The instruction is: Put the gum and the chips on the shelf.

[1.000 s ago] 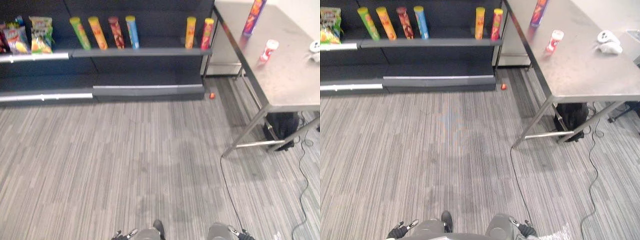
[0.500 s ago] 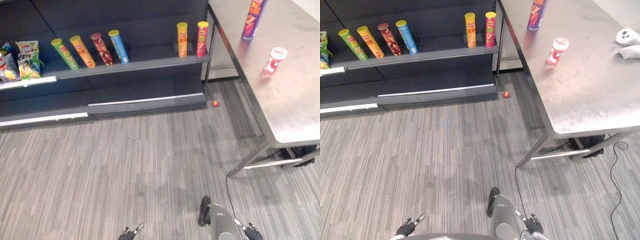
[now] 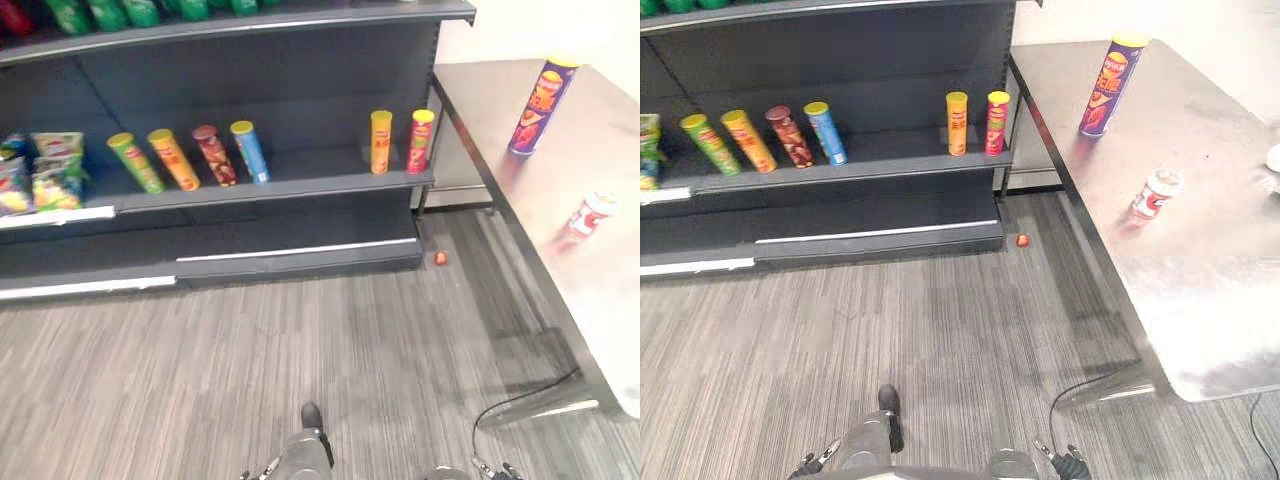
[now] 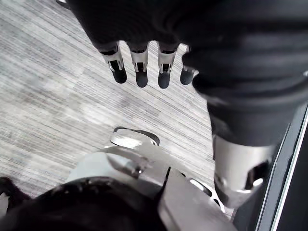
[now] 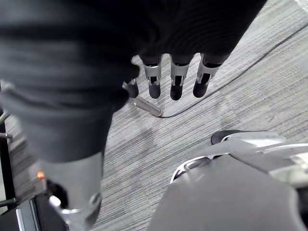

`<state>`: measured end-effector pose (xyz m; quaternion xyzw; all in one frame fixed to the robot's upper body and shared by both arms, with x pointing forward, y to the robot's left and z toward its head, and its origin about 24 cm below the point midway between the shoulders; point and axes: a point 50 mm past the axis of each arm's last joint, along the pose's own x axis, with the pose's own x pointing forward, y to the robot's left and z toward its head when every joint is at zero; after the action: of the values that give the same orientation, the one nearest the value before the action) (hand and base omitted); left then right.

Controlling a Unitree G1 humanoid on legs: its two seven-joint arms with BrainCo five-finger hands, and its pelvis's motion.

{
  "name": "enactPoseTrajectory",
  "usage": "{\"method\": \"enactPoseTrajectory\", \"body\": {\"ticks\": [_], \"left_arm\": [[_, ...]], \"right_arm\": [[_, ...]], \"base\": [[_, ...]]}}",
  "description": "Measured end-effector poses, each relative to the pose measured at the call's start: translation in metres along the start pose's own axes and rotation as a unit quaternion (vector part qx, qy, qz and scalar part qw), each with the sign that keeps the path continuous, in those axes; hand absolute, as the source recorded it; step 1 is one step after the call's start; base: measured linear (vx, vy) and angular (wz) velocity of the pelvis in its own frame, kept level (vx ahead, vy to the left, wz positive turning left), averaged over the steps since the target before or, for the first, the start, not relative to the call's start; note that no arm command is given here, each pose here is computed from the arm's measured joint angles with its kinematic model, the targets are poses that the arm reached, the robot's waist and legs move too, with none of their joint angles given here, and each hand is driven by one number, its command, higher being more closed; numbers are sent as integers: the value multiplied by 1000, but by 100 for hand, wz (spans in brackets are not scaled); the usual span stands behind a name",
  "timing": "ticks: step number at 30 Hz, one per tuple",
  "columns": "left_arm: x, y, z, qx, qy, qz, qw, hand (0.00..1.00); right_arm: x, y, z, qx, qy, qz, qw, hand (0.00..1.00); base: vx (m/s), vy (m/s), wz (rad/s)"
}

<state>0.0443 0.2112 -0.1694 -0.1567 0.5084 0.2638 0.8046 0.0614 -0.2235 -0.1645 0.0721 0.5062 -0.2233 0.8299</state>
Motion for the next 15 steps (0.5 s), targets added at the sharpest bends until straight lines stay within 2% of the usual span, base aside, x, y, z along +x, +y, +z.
{"method": "enactPoseTrajectory", "body": {"ticks": [4,9,15], "left_arm": [[3,8,9,12,-9,3,1000,0],[3,12,9,64,4,-17,998,0],[2,13,5,132,23,-45,990,0]], "right_arm": [[-2,8,-12,8,25,7,1000,0],[-1,9,-7,18,19,10,1000,0],[1,9,0,8,5,21,1000,0]], "base": [[451,226,-42],[328,215,-63],[195,48,-62]]}}
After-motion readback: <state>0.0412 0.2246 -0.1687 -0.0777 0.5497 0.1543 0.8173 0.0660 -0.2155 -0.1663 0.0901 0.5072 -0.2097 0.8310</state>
